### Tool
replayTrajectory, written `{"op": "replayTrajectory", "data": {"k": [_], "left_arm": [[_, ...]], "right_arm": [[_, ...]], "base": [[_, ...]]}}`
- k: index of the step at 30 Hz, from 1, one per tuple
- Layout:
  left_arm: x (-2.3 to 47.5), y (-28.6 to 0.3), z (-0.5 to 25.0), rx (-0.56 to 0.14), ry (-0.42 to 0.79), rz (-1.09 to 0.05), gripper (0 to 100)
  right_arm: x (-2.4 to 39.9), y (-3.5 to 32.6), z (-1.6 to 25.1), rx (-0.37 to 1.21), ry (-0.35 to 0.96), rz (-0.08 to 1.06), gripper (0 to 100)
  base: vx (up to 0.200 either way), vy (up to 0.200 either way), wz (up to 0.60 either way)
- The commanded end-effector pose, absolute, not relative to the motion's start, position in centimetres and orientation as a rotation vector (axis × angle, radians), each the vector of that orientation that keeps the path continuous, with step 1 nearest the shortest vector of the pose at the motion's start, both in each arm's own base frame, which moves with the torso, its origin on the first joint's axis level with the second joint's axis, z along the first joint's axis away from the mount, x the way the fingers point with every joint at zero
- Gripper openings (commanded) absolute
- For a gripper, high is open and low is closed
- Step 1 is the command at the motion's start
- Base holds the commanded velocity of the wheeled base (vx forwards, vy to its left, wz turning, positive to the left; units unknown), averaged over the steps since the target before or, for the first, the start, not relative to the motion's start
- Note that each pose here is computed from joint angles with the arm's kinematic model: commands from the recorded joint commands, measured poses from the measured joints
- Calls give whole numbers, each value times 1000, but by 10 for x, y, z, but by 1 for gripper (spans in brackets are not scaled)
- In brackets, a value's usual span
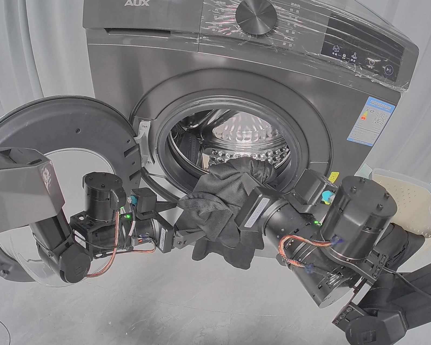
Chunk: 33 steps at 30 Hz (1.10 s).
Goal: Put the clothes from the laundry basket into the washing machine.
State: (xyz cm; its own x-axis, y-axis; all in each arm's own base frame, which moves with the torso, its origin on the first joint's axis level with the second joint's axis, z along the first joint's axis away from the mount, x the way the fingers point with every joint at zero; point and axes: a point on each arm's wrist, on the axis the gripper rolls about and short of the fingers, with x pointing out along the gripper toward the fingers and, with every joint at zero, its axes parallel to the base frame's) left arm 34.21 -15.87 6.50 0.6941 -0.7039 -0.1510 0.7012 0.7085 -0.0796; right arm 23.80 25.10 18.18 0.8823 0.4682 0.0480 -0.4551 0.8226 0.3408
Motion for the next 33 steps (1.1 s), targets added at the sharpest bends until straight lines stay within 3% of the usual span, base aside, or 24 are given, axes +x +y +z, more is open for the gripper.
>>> {"op": "replayTrajectory", "data": {"k": [1, 28, 29, 33], "left_arm": [[345, -162, 58, -18, 178, -788, 100], [351, -176, 56, -18, 110, -820, 100], [352, -176, 55, -19, 106, -819, 0], [351, -177, 55, -19, 99, -821, 0]], "right_arm": [[238, 251, 182, 352, 39, 492, 0], [236, 253, 181, 352, 41, 498, 0], [236, 252, 181, 351, 43, 498, 0], [236, 252, 179, 348, 48, 498, 0]], "base": [[0, 0, 0], [0, 0, 0], [0, 0, 0], [0, 0, 0]]}}
